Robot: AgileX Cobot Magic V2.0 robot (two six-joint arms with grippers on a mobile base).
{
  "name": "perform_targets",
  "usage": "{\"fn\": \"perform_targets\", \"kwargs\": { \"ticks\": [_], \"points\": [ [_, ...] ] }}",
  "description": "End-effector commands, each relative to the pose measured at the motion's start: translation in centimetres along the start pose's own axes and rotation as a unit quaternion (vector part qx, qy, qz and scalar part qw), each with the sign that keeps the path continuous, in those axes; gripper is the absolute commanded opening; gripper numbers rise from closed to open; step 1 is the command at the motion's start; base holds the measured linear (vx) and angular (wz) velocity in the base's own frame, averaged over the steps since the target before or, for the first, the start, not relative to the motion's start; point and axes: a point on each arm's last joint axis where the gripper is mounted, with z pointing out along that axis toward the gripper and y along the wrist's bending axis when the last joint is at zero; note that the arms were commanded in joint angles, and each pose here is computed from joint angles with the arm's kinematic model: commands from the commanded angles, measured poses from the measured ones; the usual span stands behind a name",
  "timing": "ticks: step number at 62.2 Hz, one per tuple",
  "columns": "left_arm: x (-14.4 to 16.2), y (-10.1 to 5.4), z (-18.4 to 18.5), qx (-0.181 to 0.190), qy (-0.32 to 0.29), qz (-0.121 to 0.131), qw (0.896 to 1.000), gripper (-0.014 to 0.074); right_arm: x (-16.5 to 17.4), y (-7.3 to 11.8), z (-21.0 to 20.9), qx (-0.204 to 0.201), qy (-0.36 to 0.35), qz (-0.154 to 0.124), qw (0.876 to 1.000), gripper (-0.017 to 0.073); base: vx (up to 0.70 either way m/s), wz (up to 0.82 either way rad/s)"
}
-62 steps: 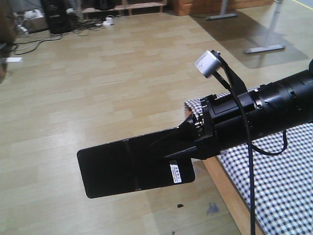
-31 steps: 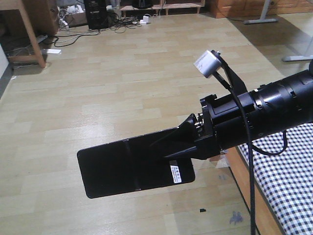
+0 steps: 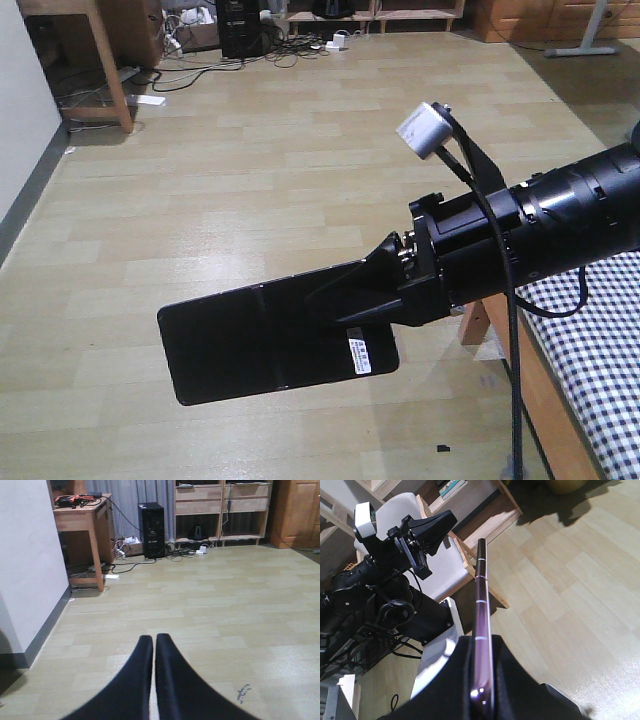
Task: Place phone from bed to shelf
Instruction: 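Hold the phone in the right gripper while the base turns away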
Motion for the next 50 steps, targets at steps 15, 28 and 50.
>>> {"fn": "perform_targets", "kwargs": {
  "ticks": [15,28,50],
  "points": [
    [-0.43,0.02,-0.03,-0.001,-0.035,-0.005,0.999,0.0001,-0.96,2.38,-1.01,-0.051,-0.026,-0.018,0.998,-0.0002,0.11,0.12],
    [-0.43,0.02,-0.03,-0.001,-0.035,-0.005,0.999,0.0001,-0.96,2.38,-1.01,-0.051,-0.026,-0.018,0.998,-0.0002,0.16,0.05],
    [-0.43,0.02,-0.03,-0.001,-0.035,-0.005,0.999,0.0001,-0.96,2.38,-1.01,-0.051,-0.026,-0.018,0.998,-0.0002,0.24,0.00]
  ]
}}
